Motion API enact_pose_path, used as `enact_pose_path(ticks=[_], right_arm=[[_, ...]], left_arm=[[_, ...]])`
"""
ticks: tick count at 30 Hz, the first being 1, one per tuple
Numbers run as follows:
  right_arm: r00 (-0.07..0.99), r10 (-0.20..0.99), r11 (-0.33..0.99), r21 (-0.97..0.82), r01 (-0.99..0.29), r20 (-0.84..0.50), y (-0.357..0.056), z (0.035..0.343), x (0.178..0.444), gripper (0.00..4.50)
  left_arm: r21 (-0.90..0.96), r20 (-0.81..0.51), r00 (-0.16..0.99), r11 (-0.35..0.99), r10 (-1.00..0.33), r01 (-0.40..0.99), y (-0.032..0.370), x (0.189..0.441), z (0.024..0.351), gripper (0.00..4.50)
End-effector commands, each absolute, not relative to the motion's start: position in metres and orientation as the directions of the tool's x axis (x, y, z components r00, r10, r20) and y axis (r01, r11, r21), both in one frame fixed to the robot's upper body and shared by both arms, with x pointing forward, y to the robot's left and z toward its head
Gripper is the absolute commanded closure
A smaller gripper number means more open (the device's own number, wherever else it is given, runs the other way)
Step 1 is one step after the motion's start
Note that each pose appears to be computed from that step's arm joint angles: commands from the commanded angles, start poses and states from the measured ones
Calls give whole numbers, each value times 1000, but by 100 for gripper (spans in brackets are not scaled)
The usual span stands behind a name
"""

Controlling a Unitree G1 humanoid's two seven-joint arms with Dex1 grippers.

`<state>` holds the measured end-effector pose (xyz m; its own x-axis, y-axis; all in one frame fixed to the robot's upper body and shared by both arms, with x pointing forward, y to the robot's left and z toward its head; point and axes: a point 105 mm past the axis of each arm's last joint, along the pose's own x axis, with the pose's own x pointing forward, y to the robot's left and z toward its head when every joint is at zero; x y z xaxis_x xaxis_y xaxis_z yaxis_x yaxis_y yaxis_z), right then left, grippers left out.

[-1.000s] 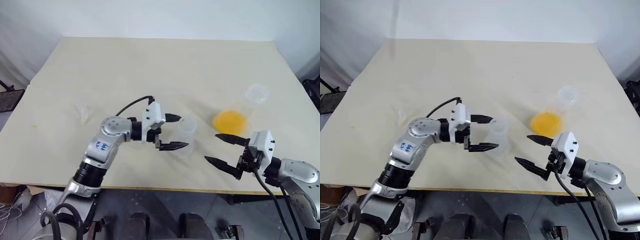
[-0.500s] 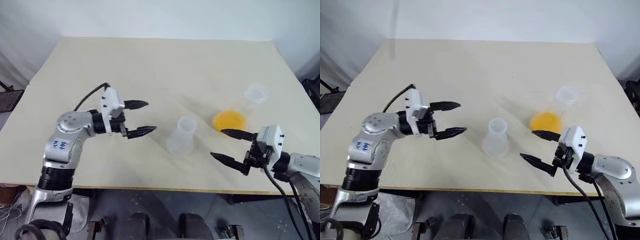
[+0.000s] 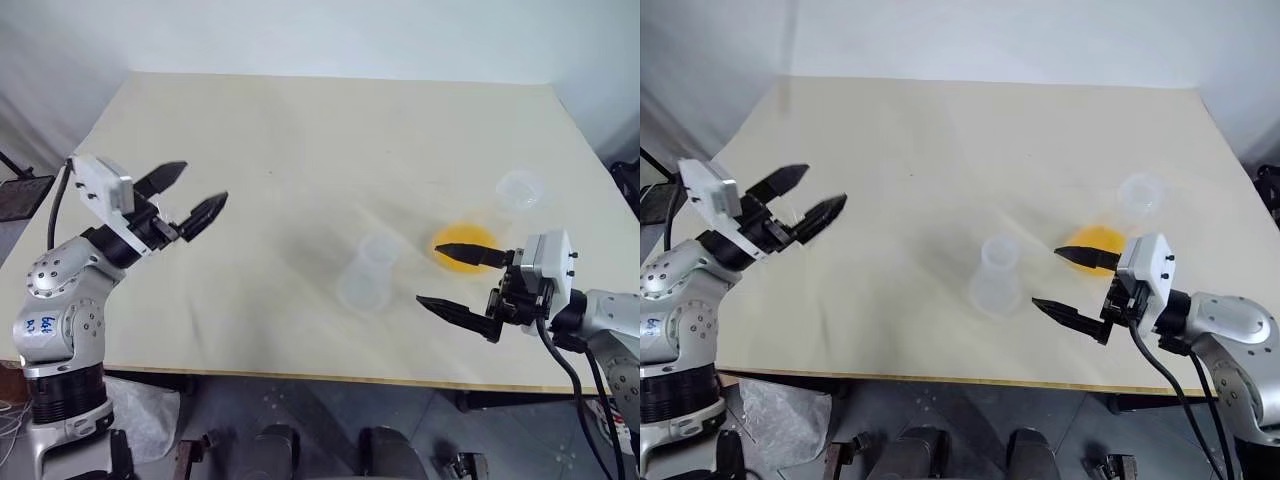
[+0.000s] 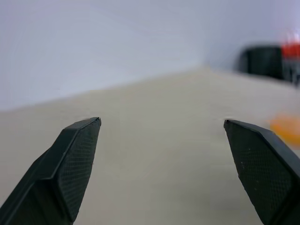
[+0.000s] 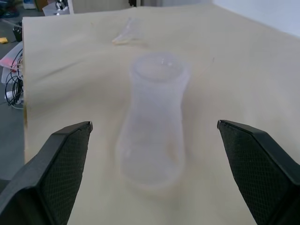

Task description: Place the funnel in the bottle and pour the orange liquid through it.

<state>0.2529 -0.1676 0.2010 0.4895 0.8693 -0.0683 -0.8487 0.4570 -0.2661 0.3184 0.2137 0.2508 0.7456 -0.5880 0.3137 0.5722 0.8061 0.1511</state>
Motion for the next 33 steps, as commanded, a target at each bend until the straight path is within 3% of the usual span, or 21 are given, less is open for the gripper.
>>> enact_pose_path(ticks=[1,4,7,17,22,28,33], right_arm=[[468,881,436,-278,-856,-61,-166,207,252,0],[465,883,431,-282,-857,-61,-166,208,253,0],[463,884,429,-282,-858,-65,-168,209,252,0],[462,885,426,-295,-855,-62,-171,216,253,0],[455,889,418,-320,-850,-46,-167,224,257,0],[440,897,403,-346,-847,-32,-160,234,254,0],[409,912,377,-359,-854,-15,-153,244,245,0]], left_arm=[[215,248,760,799,-601,561,216,306,244,4],[233,163,797,808,-582,542,221,304,230,4],[234,-6,854,830,-520,507,234,300,201,4],[221,-90,938,912,-335,347,263,295,187,4],[208,-232,948,942,-216,265,273,313,170,4],[177,-285,949,966,-134,189,275,352,186,4],[162,-454,889,975,-63,151,288,364,177,4]])
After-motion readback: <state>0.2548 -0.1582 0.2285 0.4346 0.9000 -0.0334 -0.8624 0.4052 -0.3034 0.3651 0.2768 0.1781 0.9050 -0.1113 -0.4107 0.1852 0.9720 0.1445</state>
